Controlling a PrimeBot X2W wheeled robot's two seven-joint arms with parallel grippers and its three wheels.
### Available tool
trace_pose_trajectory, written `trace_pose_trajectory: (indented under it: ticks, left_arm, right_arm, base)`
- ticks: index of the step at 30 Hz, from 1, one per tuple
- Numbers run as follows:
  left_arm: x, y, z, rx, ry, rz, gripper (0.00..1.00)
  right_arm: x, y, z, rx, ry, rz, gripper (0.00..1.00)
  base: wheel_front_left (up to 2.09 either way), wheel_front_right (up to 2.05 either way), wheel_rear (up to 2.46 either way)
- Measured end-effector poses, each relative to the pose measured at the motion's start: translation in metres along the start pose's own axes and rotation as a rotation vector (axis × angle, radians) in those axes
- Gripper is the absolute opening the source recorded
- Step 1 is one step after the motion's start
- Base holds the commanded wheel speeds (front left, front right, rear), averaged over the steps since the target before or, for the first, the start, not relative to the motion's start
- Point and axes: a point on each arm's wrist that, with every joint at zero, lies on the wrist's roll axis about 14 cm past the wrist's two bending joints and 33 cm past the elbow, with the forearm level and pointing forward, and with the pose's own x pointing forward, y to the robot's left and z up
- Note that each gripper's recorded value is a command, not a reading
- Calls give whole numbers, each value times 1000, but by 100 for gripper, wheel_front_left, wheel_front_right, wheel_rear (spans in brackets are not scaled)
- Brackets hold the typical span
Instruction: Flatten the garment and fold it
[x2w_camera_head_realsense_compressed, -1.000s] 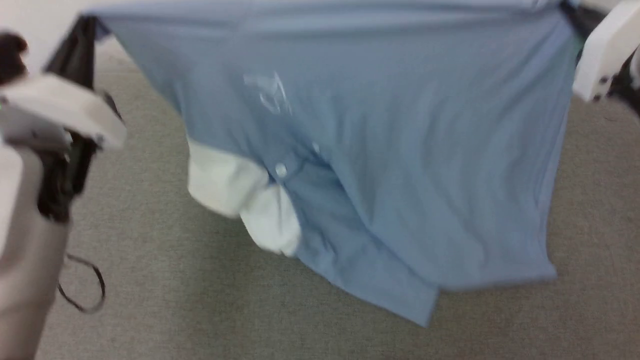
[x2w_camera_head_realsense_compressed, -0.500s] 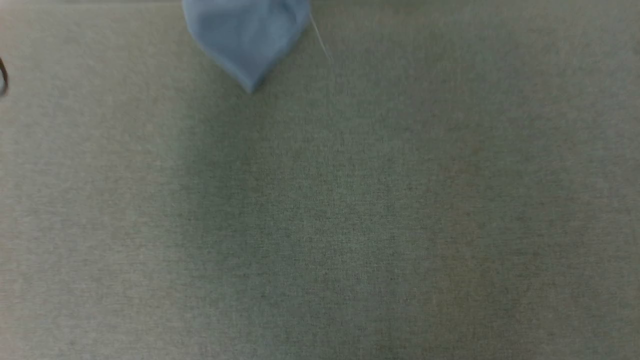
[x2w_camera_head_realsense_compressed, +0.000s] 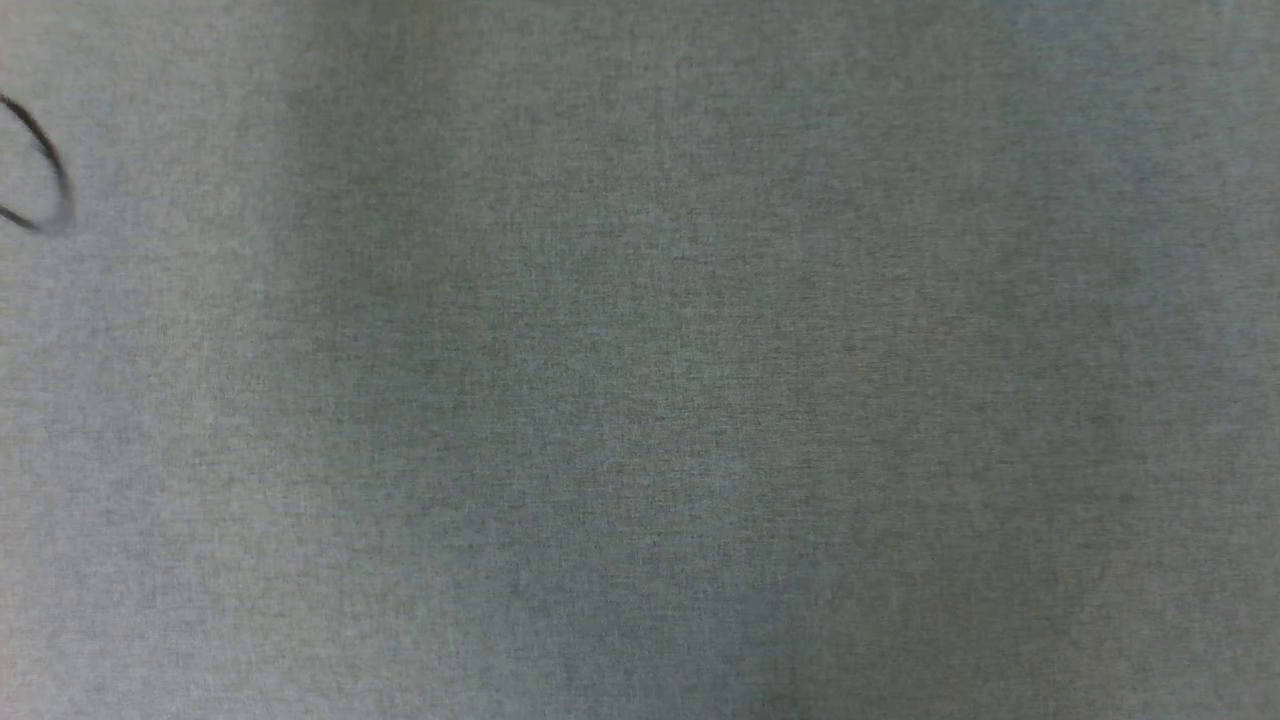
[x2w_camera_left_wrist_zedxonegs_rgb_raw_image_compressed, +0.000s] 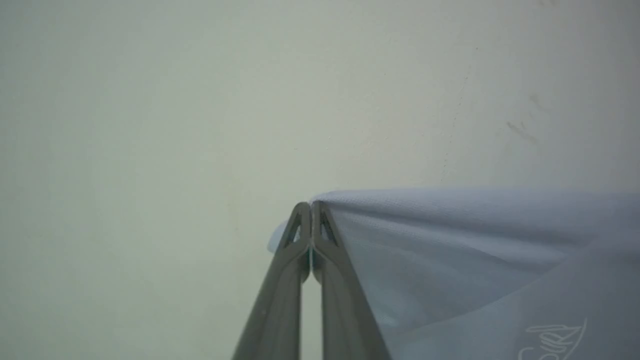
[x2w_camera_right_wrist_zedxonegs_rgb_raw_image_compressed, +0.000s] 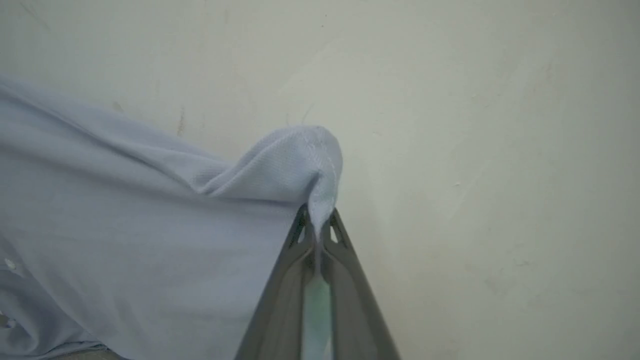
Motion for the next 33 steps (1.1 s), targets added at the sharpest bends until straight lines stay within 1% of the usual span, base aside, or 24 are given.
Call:
trace_pose_trajectory:
  ticks: [4,9,12,17,21,25,29,33]
  left_arm:
    - [-23,-1,-43,-39,100,8,0]
    - [-72,-2,-87,-82,232,15,0]
    - [-117,0,-108,-100,315,25,0]
    - [-214,9,-133,-153,457,78,0]
    - [-291,9,-131,-184,546,112,0]
    - [-354,21,-106,-207,573,199,0]
    - [-405,24,-75,-222,597,257,0]
    - [-439,21,-52,-236,620,291,0]
  right_arm:
    - [-11,16,-28,17,39,37,0]
    - [-53,34,-71,62,121,81,0]
    - [-89,43,-90,97,168,99,0]
    - [-159,62,-117,155,262,136,0]
    - [-213,69,-124,181,307,146,0]
    - [-258,77,-119,225,316,144,0]
    - [-300,78,-115,251,337,119,0]
    - [-337,80,-112,280,353,70,0]
  base:
    - [0,0,0]
    - [0,0,0]
    - [0,0,0]
    - [0,0,0]
    - [0,0,0]
    - [0,0,0]
    - [0,0,0]
    - [0,0,0]
